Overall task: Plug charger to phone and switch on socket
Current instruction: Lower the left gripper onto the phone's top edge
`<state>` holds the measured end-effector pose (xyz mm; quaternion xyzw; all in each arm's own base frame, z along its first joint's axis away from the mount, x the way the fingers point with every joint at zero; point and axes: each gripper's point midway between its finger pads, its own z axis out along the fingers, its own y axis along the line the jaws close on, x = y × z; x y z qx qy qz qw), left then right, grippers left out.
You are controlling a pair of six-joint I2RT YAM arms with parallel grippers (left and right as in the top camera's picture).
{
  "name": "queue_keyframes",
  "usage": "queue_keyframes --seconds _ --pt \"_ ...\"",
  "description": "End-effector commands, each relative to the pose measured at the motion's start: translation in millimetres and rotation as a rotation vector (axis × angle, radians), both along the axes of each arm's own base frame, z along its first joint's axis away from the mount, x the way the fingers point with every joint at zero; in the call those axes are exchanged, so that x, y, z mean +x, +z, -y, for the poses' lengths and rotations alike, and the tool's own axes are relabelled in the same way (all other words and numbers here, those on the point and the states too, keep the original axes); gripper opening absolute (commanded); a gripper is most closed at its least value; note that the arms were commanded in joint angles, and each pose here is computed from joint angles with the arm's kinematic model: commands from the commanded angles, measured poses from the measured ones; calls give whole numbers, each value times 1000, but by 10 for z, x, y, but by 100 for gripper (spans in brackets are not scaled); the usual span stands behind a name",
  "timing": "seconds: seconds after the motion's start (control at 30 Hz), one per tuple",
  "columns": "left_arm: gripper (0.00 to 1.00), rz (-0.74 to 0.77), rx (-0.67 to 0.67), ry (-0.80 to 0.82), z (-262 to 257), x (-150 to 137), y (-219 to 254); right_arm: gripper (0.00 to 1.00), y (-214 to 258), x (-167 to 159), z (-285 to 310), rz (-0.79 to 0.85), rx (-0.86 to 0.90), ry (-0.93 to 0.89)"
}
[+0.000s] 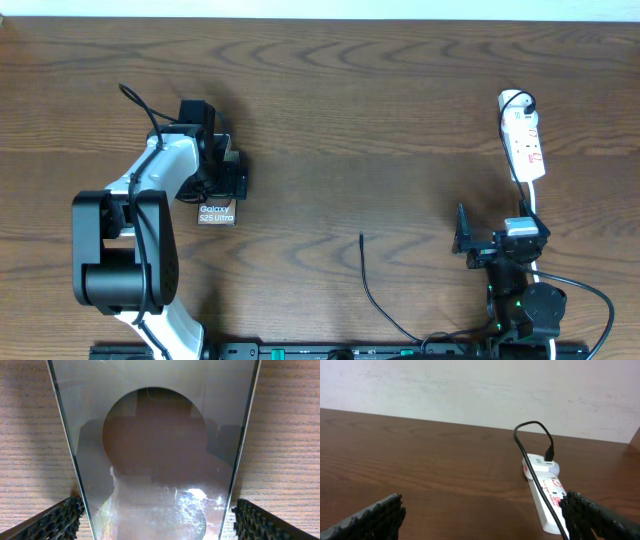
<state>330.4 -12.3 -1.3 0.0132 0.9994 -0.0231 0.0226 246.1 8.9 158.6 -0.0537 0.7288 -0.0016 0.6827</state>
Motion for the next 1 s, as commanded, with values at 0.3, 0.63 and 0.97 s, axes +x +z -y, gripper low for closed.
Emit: queue_keyframes --seconds 0.3,0.63,0.97 --pt "96 15 9 -6 -17 28 -46 99 -4 -3 -10 -1 12 2" --pt "96 -31 11 -36 -18 -32 -196 99 -5 -3 -10 -1 12 2" --pt "96 -46 45 -40 -76 -59 -225 99 -5 -3 -10 -1 12 2"
